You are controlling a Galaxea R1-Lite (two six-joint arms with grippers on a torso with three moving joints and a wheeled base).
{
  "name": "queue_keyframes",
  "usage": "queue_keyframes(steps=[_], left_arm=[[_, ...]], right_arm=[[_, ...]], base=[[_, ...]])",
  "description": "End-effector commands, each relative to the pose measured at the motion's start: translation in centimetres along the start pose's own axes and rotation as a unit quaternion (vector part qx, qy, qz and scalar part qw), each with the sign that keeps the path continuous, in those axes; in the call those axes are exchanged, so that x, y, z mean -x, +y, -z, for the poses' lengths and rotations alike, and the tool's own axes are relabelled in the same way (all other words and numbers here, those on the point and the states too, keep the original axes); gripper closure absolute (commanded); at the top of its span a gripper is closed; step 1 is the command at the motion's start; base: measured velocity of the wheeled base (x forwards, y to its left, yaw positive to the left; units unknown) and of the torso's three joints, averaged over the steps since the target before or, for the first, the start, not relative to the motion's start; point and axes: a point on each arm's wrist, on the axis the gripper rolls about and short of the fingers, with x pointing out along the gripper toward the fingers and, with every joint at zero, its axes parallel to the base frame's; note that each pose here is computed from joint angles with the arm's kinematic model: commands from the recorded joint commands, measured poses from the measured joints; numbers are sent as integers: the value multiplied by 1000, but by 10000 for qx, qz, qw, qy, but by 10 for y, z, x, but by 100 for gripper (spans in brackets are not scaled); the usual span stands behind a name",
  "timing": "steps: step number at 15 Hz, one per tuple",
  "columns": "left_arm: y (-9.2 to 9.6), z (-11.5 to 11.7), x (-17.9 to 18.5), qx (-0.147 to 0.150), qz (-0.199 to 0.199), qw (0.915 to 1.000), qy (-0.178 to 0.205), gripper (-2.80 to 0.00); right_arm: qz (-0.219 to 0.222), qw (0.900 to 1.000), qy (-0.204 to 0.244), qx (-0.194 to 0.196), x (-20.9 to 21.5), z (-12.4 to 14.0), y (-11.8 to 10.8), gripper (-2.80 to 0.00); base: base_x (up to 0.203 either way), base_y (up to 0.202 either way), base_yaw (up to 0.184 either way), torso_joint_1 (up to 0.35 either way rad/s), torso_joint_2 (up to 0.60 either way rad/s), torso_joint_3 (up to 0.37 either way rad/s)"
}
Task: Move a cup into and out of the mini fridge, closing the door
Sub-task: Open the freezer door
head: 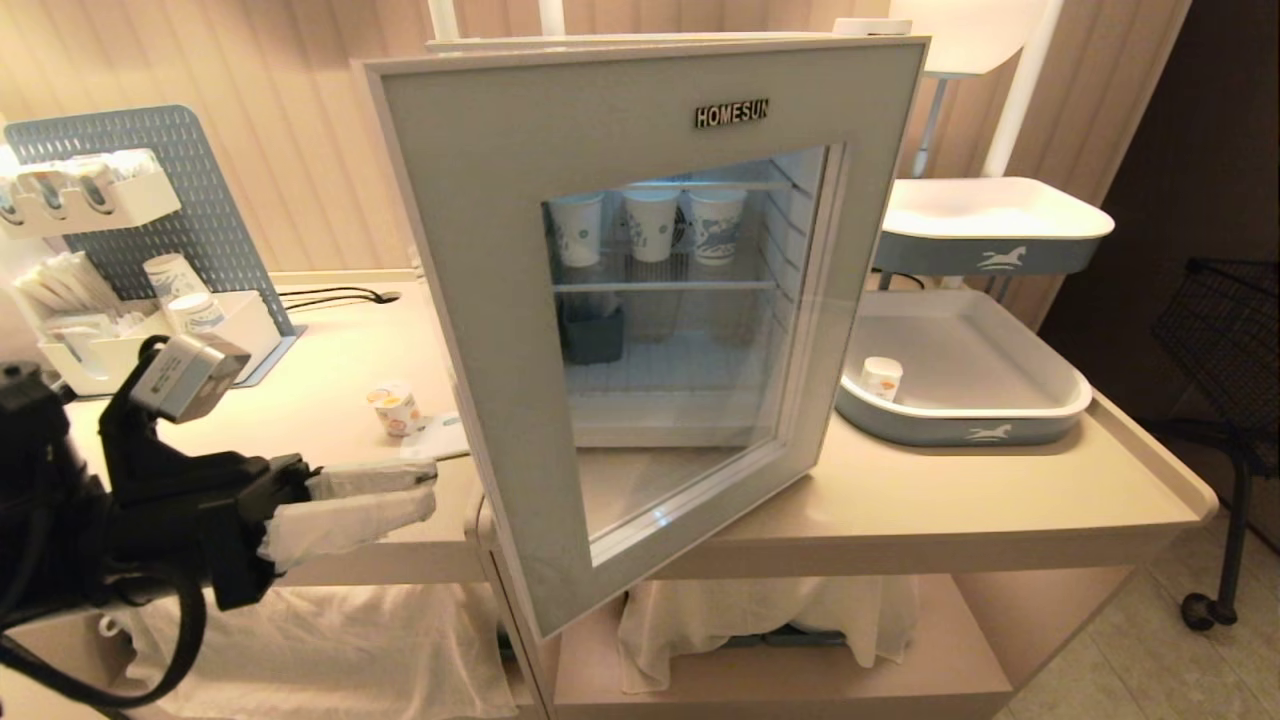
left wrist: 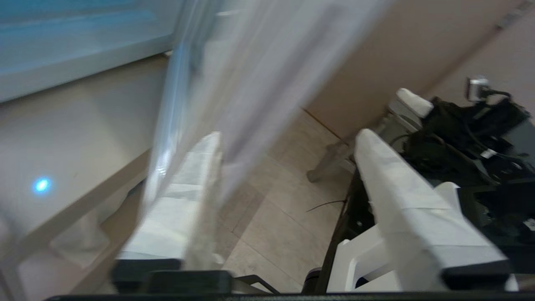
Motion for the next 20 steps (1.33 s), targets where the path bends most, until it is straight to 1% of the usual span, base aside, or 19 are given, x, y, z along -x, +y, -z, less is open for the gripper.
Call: queue_keyframes(steps=[1, 2, 3, 4, 5, 6, 7, 8, 9, 10, 11, 13, 15, 17, 18, 19, 20], left_arm=[[3, 8, 11, 101, -545, 9984, -121, 0], [13, 12, 10, 122, -981, 9950, -144, 0], [23, 16, 7, 108, -1414, 9898, -137, 0], [31, 20, 1, 115, -1745, 9846, -65, 0], [32, 26, -12, 89, -1878, 9821, 71, 0], [27, 34, -30, 49, -1909, 9812, 263, 0], [19, 41, -49, -5, -1860, 9815, 450, 0], [8, 49, -69, -69, -1735, 9828, 632, 0], [-5, 54, -87, -106, -1503, 9855, 776, 0], [-19, 56, -105, -78, -1248, 9886, 833, 0], [-34, 53, -121, 17, -954, 9922, 805, 0], [-64, 48, -138, 86, -406, 9960, 787, 0], [-91, 49, -146, 69, 66, 9963, 855, 0], [-113, 56, -150, 36, 491, 9938, 994, 0], [-128, 60, -148, 13, 809, 9907, 1092, 0], [-143, 65, -141, -42, 1241, 9846, 1229, 0], [-156, 68, -133, -218, 1759, 9750, 1340, 0]], right_arm=[[-2, 10000, -4, 0, 0, 0, 0, 0], [-2, 10000, -1, 0, 0, 0, 0, 0], [-2, 10000, -1, 0, 0, 0, 0, 0], [-2, 10000, -4, 0, 0, 0, 0, 0], [-2, 10000, -4, 0, 0, 0, 0, 0], [-2, 10000, -4, 0, 0, 0, 0, 0], [-2, 10000, 4, 1, 0, 0, 0, 0], [-2, 10000, -4, 0, 0, 0, 0, 0], [-2, 10000, -4, 0, 0, 0, 0, 0], [-2, 10000, -4, 0, 0, 0, 0, 0], [-2, 10000, 2, 0, 0, 0, 0, 0], [-2, 10000, 3, 1, 0, 0, 0, 0], [-2, 10000, 3, 1, 0, 0, 0, 0], [-2, 10000, -4, 0, 0, 0, 0, 0], [-2, 10000, 4, 1, 0, 0, 0, 0], [-2, 10000, -3, 0, 0, 0, 0, 0], [-2, 10000, -4, 0, 0, 0, 0, 0]], base=[[0, 0, 0, 0, 0, 0], [0, 0, 0, 0, 0, 0], [0, 0, 0, 0, 0, 0], [0, 0, 0, 0, 0, 0], [0, 0, 0, 0, 0, 0], [0, 0, 0, 0, 0, 0], [0, 0, 0, 0, 0, 0], [0, 0, 0, 0, 0, 0], [0, 0, 0, 0, 0, 0], [0, 0, 0, 0, 0, 0], [0, 0, 0, 0, 0, 0], [0, 0, 0, 0, 0, 0], [0, 0, 0, 0, 0, 0], [0, 0, 0, 0, 0, 0], [0, 0, 0, 0, 0, 0], [0, 0, 0, 0, 0, 0], [0, 0, 0, 0, 0, 0]])
